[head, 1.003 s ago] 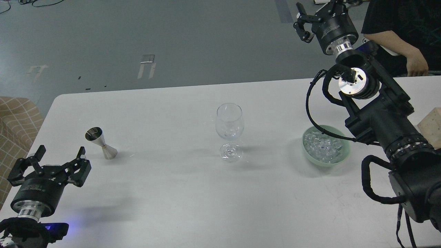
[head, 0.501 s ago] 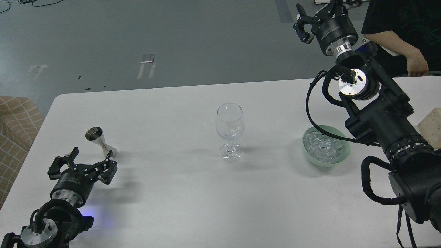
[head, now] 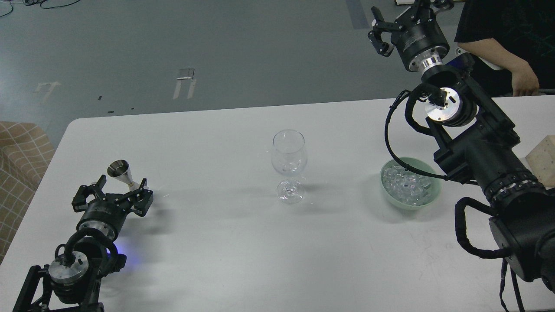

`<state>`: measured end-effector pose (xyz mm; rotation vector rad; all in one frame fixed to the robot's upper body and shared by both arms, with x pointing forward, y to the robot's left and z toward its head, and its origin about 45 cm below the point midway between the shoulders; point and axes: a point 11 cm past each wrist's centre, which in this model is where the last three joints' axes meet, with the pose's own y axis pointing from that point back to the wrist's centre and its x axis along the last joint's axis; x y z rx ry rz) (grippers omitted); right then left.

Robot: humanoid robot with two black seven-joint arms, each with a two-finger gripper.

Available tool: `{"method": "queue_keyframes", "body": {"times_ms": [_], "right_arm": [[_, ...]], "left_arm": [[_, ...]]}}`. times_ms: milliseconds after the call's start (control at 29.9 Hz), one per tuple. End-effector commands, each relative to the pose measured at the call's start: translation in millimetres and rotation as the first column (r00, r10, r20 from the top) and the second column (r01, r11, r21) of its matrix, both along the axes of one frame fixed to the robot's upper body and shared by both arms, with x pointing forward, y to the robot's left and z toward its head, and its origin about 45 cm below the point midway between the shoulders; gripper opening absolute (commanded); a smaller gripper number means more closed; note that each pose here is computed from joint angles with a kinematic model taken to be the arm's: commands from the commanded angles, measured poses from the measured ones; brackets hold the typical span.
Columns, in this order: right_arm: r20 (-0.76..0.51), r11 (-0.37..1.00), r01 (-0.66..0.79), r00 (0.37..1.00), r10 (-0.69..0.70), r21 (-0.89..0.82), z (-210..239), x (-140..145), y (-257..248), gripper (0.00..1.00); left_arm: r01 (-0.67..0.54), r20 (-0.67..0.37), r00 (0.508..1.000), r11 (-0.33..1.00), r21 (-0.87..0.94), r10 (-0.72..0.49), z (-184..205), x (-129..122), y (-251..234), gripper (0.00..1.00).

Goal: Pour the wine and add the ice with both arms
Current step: 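Close the left gripper around the silver jigger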

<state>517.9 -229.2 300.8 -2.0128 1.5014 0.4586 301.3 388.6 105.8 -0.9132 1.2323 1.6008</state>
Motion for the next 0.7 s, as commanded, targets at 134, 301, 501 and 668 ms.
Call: {"method": "queue_keyframes", "body": {"times_ms": [134, 301, 501, 668], "right_arm": [[0.000, 1.000, 0.001, 1.000, -0.001, 0.001, 0, 0, 0, 1.00], [0.000, 1.000, 0.001, 1.000, -0.001, 0.001, 0, 0, 0, 1.00], [0.000, 1.000, 0.001, 1.000, -0.001, 0.001, 0, 0, 0, 1.00], [0.001, 1.000, 0.000, 1.000, 0.000, 0.001, 0, 0, 0, 1.00]], "left_arm": [[-0.011, 0.000, 1.000, 1.000, 0.008, 0.011, -1, 13, 1, 0.85], [0.044, 0.005, 0.999, 0.999, 0.028, -0.044, -7, 18, -10, 0.67], [0.056, -0.021, 0.998, 0.997, 0.045, -0.055, -19, 14, -12, 0.60], [0.057, -0.020, 0.998, 0.998, 0.037, -0.056, -21, 13, -14, 0.60]]}}
